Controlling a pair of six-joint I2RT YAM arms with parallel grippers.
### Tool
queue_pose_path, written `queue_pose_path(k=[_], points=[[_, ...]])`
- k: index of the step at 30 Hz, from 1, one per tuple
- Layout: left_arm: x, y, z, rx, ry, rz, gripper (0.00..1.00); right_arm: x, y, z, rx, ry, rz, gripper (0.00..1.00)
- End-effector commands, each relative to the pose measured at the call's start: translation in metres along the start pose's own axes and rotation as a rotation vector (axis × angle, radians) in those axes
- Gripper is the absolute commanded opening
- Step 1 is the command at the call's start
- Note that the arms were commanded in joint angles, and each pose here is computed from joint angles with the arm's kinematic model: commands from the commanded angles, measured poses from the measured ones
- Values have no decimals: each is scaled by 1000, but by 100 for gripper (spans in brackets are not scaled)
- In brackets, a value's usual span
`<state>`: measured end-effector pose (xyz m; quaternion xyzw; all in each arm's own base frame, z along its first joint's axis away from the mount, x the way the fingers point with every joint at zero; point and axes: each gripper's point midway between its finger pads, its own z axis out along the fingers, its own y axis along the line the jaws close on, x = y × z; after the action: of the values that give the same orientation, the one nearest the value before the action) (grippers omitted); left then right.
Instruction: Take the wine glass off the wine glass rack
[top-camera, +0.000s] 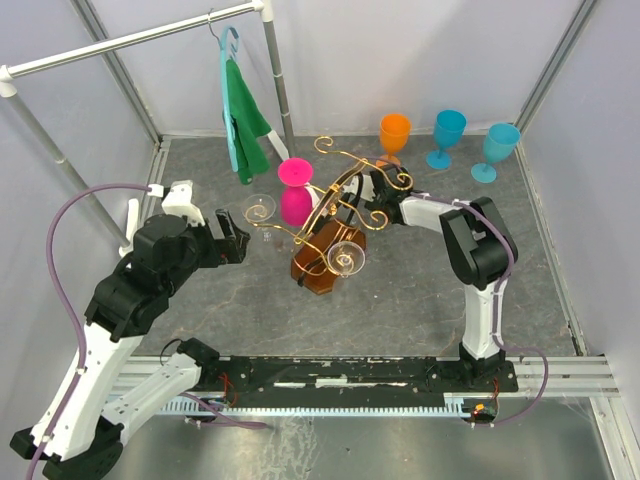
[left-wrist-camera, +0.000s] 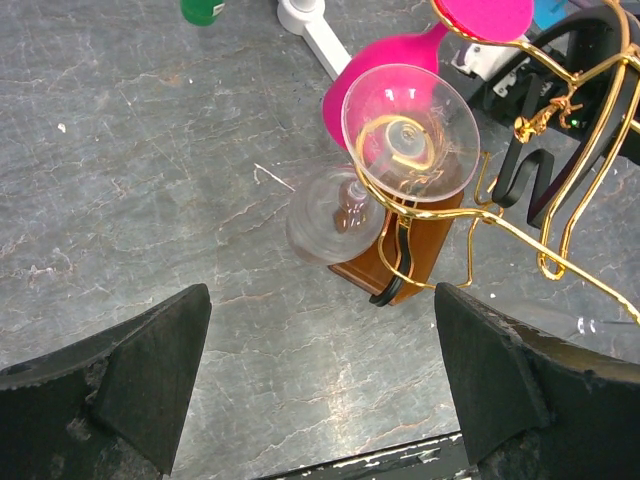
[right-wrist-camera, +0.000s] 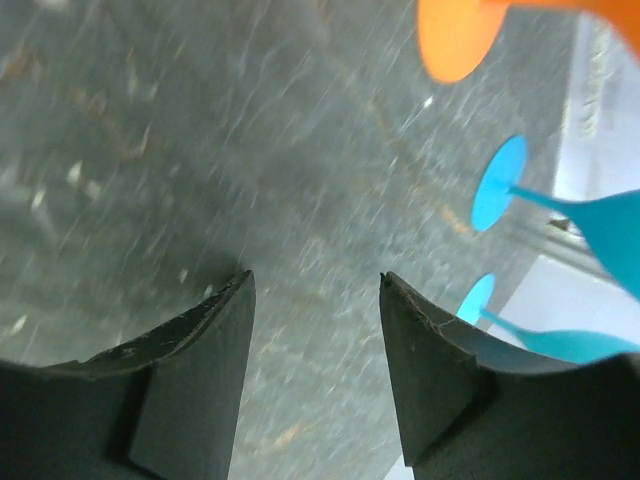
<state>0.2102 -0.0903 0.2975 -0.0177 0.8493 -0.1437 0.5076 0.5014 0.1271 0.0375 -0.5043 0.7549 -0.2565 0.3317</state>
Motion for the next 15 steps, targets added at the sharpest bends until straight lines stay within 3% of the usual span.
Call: queue_pose_path(k=[1,9,15], points=[[-6,-6,-3,32,-15,2,99,52,71,-47,-306,193,28,62],[-6,-11,-5,55,-11,-26,99,87,82,-113,-424,456,120,64],[-5,-10,-9,59,-14,-36,99,98,101,-128,-507,575,178,68]])
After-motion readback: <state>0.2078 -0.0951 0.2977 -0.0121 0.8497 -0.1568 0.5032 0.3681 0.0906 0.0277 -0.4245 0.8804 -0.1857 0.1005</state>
